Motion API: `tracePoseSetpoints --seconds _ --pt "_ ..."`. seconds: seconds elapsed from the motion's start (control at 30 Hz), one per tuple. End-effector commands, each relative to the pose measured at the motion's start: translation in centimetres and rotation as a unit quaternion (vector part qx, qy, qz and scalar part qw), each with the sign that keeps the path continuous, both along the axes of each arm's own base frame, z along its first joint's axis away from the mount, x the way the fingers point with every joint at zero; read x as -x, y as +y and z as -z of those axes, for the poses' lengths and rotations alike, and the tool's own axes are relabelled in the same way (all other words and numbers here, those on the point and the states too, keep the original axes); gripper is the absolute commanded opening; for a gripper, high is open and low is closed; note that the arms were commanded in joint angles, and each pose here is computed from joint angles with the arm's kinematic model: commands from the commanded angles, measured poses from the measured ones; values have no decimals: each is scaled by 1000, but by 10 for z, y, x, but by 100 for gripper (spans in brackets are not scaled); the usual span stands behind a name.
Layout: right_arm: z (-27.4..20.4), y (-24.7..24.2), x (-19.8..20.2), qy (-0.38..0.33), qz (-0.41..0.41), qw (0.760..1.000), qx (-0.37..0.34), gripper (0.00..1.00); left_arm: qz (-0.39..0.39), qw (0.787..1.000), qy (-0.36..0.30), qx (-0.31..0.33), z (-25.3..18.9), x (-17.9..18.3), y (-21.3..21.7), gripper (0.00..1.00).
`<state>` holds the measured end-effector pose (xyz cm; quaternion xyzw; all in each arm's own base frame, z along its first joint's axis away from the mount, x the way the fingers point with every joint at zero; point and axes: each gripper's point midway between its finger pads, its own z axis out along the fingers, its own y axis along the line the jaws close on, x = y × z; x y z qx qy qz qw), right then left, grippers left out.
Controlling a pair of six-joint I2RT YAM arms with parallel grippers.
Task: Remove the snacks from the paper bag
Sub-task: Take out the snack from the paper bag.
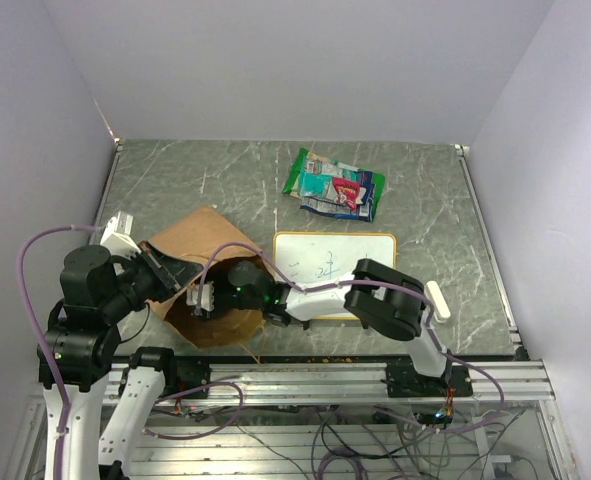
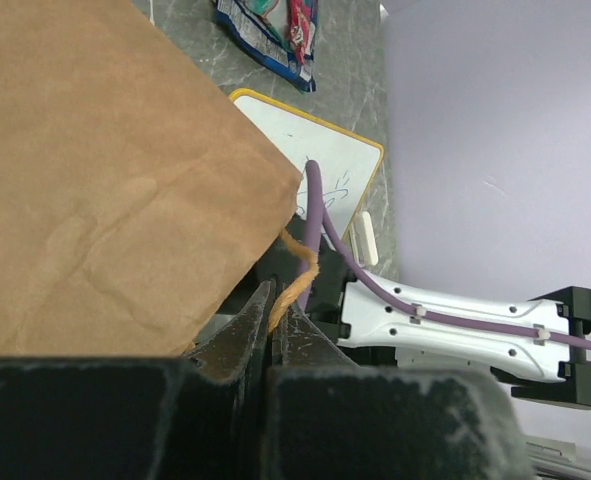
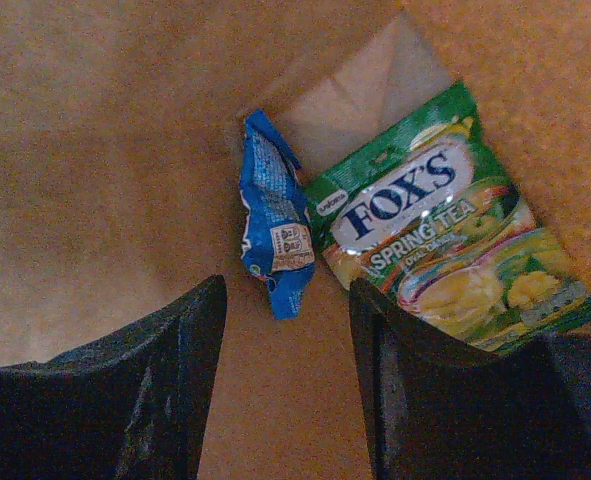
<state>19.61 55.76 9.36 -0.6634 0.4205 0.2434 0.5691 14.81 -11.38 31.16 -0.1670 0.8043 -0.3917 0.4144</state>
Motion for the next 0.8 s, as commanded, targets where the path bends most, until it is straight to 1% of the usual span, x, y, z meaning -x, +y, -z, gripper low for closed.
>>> tracePoseSetpoints --seconds 0.0,0.1,0.17,0.33,0.47,0.57,0.63,0.7,0.77 --pt "8 12 -7 -23 5 1000 7 61 19 999 -33 17 -22 0 -7 7" --pt "16 17 -9 -21 7 1000 5 66 29 999 -29 9 -23 1 -8 7" --pt "23 22 -8 -18 1 1000 8 68 34 999 -25 0 -24 3 -7 7" --pt "42 34 -16 -12 14 1000 22 68 41 999 -23 4 -24 3 -10 7" --pt "57 40 -25 -15 29 999 39 66 42 999 4 -3 -12 3 -9 7" --pt "65 41 -31 -16 44 998 45 60 40 999 7 -3 -13 2 -9 7" --pt "66 44 -35 -17 49 998 47 51 35 999 6 -7 -14 4 -7 7" --pt "64 47 -35 -17 48 998 44 40 29 1000 6 -12 -14 6 -4 7" --pt "61 50 -37 -15 48 998 38 31 23 1000 6 -11 -14 9 -3 7"
